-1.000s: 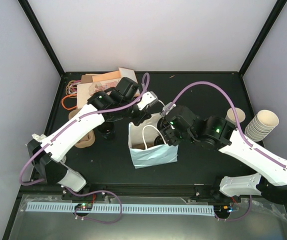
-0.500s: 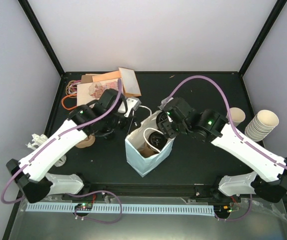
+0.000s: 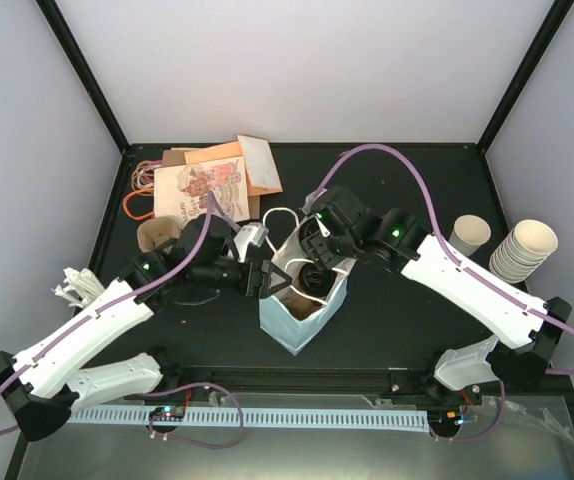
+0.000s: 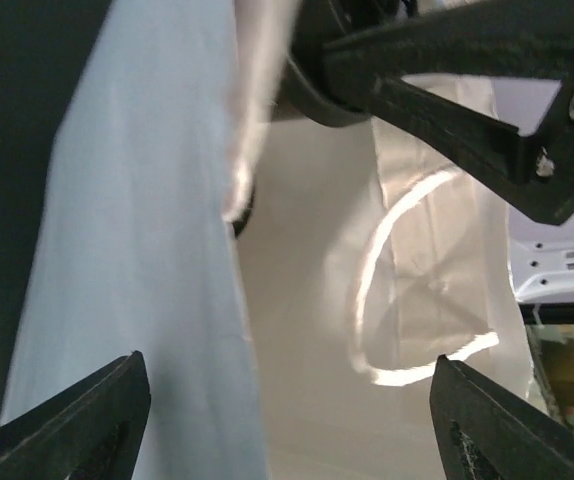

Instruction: Pack the takeout coffee

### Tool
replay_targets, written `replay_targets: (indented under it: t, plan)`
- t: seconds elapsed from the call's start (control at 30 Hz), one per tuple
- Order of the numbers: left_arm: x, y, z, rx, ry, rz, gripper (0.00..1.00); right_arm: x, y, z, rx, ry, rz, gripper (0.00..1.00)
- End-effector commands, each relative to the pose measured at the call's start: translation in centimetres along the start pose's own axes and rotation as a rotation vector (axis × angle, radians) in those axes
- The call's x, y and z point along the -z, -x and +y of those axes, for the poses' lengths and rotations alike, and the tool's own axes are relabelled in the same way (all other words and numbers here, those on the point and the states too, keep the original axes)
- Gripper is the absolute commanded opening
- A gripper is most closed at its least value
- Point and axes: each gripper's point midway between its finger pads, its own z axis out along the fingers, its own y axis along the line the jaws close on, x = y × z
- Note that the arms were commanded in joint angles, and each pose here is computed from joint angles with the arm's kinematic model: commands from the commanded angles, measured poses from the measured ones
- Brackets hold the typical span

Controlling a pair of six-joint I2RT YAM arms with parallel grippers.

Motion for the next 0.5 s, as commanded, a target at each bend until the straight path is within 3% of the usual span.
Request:
replay_targets:
  t: [0.0,0.47]
  plan:
    - [-0.1,0.2,-3.9,-0.008,-0.206,-0.025,0.81,0.5,1.9,0.2,0.003,0.021,-0.063,0.53]
    - [-1.0,-1.2,-10.2,-0.101,-0.395,-0.033,0.89,0.7,3.7,3.5,0.049,0.19,-0.092,0.52]
